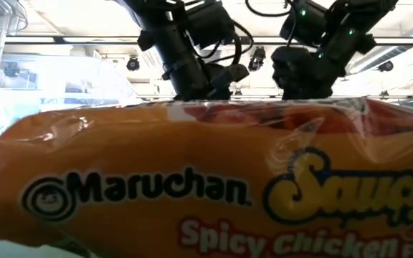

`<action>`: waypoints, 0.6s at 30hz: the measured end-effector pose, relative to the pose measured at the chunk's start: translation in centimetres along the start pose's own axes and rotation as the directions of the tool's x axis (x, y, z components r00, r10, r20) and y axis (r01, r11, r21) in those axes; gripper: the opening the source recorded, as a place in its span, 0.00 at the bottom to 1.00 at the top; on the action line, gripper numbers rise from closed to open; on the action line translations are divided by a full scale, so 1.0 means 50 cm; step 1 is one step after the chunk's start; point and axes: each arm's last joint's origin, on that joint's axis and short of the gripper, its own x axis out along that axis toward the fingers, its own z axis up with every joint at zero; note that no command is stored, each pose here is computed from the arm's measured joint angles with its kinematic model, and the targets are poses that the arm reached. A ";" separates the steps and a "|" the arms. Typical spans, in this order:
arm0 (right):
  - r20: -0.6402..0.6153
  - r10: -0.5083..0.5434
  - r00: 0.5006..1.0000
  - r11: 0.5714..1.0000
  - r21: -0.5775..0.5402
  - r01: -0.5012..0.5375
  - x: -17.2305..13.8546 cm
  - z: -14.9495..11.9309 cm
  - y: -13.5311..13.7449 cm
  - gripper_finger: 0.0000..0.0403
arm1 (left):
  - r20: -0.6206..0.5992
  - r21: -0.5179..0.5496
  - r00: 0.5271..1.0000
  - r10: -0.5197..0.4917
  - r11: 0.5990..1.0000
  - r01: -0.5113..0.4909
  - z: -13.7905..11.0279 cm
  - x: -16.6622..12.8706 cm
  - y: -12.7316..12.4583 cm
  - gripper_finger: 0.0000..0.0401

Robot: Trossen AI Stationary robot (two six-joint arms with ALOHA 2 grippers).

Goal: Sort Maruchan noodles
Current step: Put the middle yellow noodle pack into the bottom transparent bin

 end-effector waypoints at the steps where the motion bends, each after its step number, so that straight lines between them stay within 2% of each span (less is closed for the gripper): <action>1: 0.000 -0.006 1.000 1.000 -0.010 0.006 0.006 -0.001 -0.002 0.29 | -0.001 -0.015 1.000 0.003 1.000 -0.003 -0.002 0.004 0.005 0.35; 5: 0.001 -0.066 0.998 0.998 -0.012 0.066 0.028 -0.001 -0.017 0.30 | -0.019 -0.077 0.999 0.029 0.997 -0.030 -0.015 0.019 0.030 0.35; 9: 0.005 -0.081 0.997 0.997 0.000 0.081 0.033 0.005 -0.026 0.31 | -0.026 -0.117 0.999 0.041 0.992 -0.044 -0.027 0.029 0.042 0.35; 15: 0.044 -0.053 0.998 0.998 -0.015 0.054 0.013 0.019 -0.026 0.34 | -0.032 -0.128 0.999 0.044 0.991 -0.048 -0.032 0.031 0.046 0.35; 18: 0.004 -0.006 1.000 1.000 0.028 0.006 0.015 0.023 -0.033 0.35 | -0.029 -0.119 0.999 0.045 0.992 -0.048 -0.031 0.030 0.044 0.35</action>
